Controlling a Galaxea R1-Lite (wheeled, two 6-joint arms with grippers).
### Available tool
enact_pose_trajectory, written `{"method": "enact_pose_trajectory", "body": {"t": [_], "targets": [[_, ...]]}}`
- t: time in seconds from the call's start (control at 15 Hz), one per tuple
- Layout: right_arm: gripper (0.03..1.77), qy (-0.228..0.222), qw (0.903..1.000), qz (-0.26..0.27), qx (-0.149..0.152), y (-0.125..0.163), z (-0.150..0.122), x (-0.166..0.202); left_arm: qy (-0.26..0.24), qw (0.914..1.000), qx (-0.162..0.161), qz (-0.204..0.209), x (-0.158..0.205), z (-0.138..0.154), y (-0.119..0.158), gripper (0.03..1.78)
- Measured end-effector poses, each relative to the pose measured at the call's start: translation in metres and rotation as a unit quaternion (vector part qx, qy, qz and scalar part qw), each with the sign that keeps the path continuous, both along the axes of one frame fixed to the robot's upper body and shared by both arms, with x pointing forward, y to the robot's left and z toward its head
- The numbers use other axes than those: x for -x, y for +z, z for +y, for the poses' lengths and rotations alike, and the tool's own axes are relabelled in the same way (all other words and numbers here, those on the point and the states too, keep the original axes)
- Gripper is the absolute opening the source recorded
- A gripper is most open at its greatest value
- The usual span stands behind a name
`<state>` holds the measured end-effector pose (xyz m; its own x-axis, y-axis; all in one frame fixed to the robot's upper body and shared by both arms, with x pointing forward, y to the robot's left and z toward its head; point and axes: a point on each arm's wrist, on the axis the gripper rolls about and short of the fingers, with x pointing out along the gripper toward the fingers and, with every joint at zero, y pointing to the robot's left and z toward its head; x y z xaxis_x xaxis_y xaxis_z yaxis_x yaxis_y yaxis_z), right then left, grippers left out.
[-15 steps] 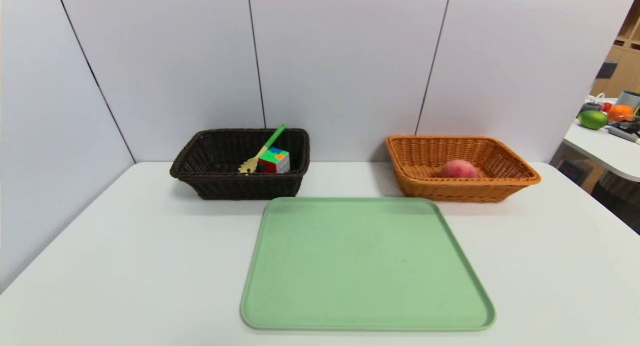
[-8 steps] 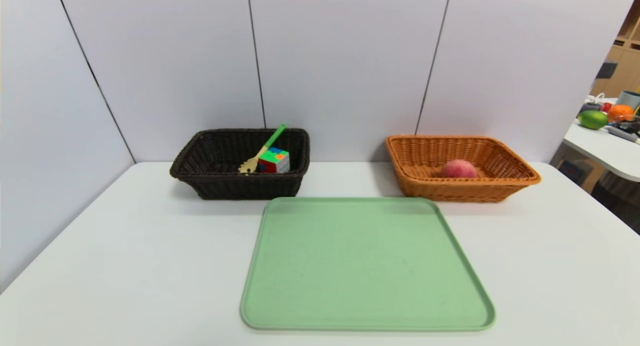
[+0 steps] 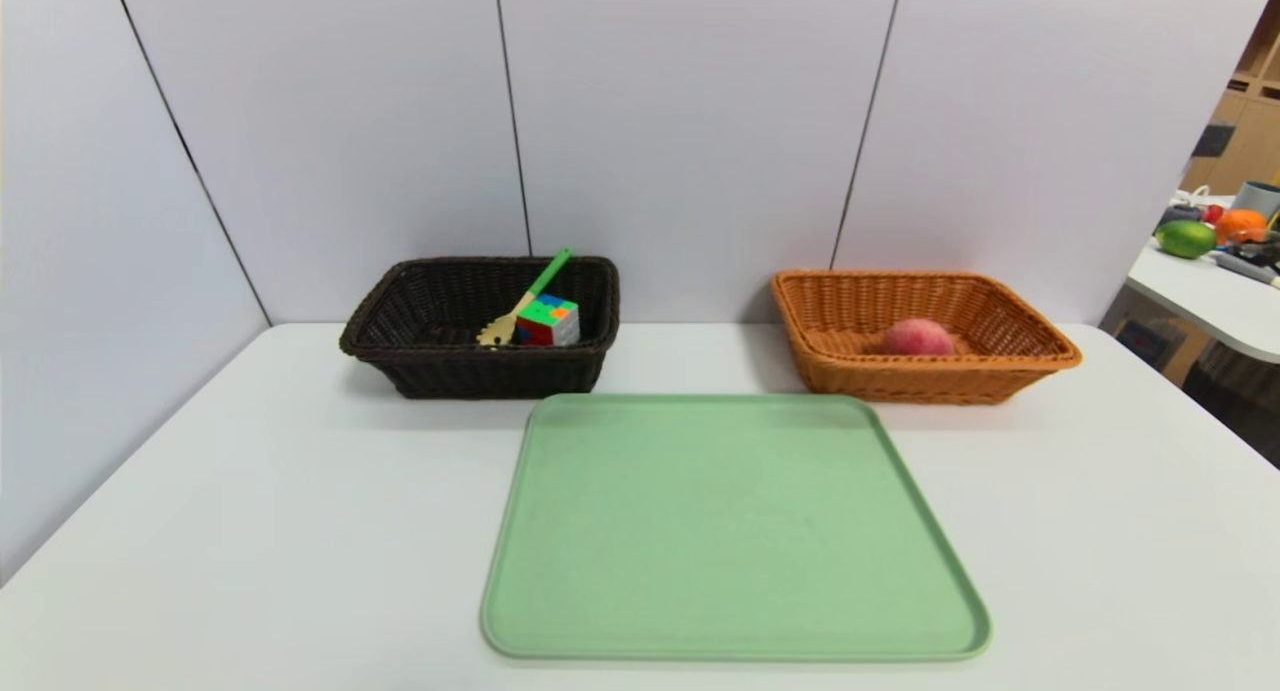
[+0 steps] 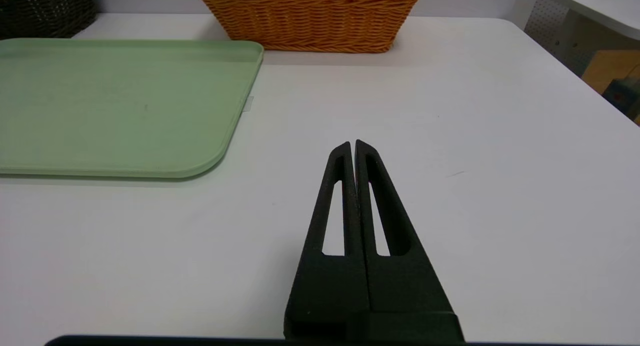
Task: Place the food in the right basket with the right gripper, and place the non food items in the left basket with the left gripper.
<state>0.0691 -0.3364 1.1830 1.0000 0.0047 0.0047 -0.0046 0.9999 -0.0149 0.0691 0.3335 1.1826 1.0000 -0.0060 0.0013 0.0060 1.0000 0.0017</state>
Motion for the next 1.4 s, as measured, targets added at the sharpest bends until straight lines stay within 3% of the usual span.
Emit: {"method": "enact_pose_trajectory", "body": {"t": [0.67,0.8,1.0,1.4], "targets": [[0.05,-0.001,1.0000,0.002,0.005,-0.0003,0.0000,0.0000,0.000,1.0000,0.000,0.000,0.0000,0.0000,0.0000,1.69],[0.42,-0.001,1.0000,0.002,0.003,-0.0003,-0.0001,0.0000,0.000,1.0000,0.000,0.000,0.0000,0.0000,0.0000,1.69],[0.84,-0.001,1.0000,0.002,0.002,-0.0003,-0.0001,0.0000,0.000,1.0000,0.000,0.000,0.0000,0.0000,0.0000,1.69],[1.31,-0.001,1.0000,0.002,0.002,-0.0003,0.0000,0.0000,0.000,1.0000,0.001,0.000,0.0000,0.0000,0.0000,1.69]]}}
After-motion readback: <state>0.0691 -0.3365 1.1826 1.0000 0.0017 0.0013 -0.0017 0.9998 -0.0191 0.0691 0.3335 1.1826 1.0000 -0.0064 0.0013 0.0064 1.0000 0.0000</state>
